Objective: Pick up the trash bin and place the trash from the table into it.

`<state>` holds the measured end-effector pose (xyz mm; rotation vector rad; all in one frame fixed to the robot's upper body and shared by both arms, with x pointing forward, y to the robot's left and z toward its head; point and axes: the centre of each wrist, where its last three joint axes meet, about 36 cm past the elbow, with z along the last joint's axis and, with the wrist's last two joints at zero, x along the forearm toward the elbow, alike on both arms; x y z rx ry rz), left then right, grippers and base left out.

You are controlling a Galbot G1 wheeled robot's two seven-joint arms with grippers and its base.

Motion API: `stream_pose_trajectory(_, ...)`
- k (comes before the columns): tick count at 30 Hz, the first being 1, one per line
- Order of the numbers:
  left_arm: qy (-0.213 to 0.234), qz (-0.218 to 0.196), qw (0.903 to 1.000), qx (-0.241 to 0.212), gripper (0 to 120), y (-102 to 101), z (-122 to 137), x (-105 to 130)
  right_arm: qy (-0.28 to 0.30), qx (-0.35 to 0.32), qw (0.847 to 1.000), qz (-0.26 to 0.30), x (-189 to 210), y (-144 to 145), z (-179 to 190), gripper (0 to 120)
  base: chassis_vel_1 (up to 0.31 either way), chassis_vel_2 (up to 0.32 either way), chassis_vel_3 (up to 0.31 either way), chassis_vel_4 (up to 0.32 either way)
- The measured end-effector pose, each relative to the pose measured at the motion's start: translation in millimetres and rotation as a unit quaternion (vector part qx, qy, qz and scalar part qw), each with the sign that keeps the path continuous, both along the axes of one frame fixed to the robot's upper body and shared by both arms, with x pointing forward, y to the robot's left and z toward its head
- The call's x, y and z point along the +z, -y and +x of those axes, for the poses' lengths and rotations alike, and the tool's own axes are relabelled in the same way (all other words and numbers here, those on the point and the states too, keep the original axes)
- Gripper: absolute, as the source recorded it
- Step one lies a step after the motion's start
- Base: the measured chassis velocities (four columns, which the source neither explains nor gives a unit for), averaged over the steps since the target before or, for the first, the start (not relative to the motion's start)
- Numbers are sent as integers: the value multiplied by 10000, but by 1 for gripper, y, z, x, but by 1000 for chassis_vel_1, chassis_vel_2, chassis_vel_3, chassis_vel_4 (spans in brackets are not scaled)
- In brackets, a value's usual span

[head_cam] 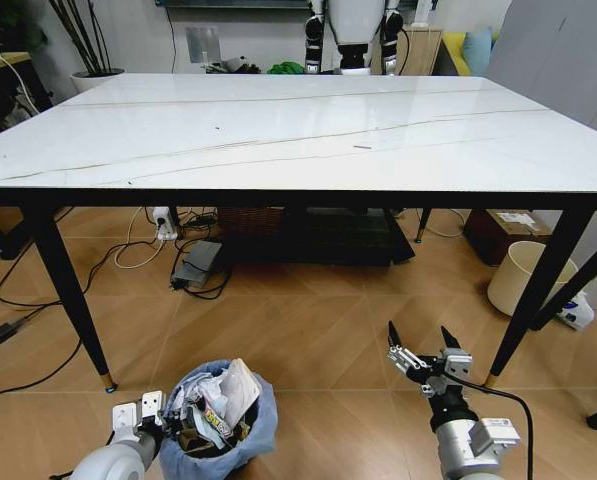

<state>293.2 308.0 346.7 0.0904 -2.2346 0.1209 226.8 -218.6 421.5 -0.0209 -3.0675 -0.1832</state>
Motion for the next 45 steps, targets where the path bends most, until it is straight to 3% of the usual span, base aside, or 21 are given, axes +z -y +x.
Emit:
stream_pose_trajectory(8, 35, 6, 10000, 14, 45, 1, -1, -1, 19, -35, 10000, 3, 2, 3, 1, 100, 0, 0, 0, 0)
stream_pose_trajectory(14, 165, 43, 9999, -23, 70, 6, -6, 7, 31, -46, 10000, 12, 3, 3, 2, 100, 0, 0, 0, 0)
stream_pose_trajectory(16, 201, 71, 9998, -31, 73, 7, -7, 8, 33, -48, 10000, 12, 3, 3, 2, 100, 0, 0, 0, 0)
stream_pose_trajectory(17, 320, 120, 9994, -50, 85, 10, -14, 14, 50, -65, 10000, 18, 4, 4, 2, 100, 0, 0, 0, 0)
stream_pose_trajectory(21, 374, 115, 9992, -69, 97, 15, -23, 23, 60, -86, 9999, 22, 5, 6, 3, 100, 0, 0, 0, 0)
stream_pose_trajectory(25, 472, 210, 9986, -97, 100, 20, -34, 32, 67, -95, 9999, 19, 6, 7, 3, 100, 0, 0, 0, 0)
stream_pose_trajectory(28, 531, 732, 9957, -173, 100, 24, -44, 45, 56, -88, 9999, 20, 6, 7, 4, 100, 0, 0, 0, 0)
stream_pose_trajectory(30, 536, 844, 9948, -215, 100, 27, -47, 52, 53, -84, 9999, 25, 7, 6, 4, 100, 0, 0, 0, 0)
stream_pose_trajectory(39, 1030, 797, 9900, -541, 100, 50, -57, 95, 77, -97, 9999, 49, 10, 5, 5, 100, 0, 0, 0, 0)
stream_pose_trajectory(41, 1561, 870, 9818, -646, 100, 54, -57, 102, 107, -125, 9998, 65, 12, 5, 5, 100, 0, 0, 0, 0)
stream_pose_trajectory(42, 1969, 1007, 9722, -770, 100, 54, -57, 105, 117, -134, 9998, 86, 14, 5, 5, 100, 0, 0, 0, 0)
stream_pose_trajectory(43, 1969, 1007, 9722, -770, 100, 54, -57, 105, 117, -134, 9998, 86, 14, 5, 5, 100, 0, 0, 0, 0)
stream_pose_trajectory(44, 2210, 1097, 9653, -859, 100, 54, -57, 106, 112, -142, 9998, 93, 14, 4, 4, 100, 0, 0, 0, 0)
stream_pose_trajectory(45, 2665, 1262, 9497, -1058, 100, 53, -57, 110, 101, -153, 9998, 97, 15, 3, 3, 100, 0, 0, 0, 0)
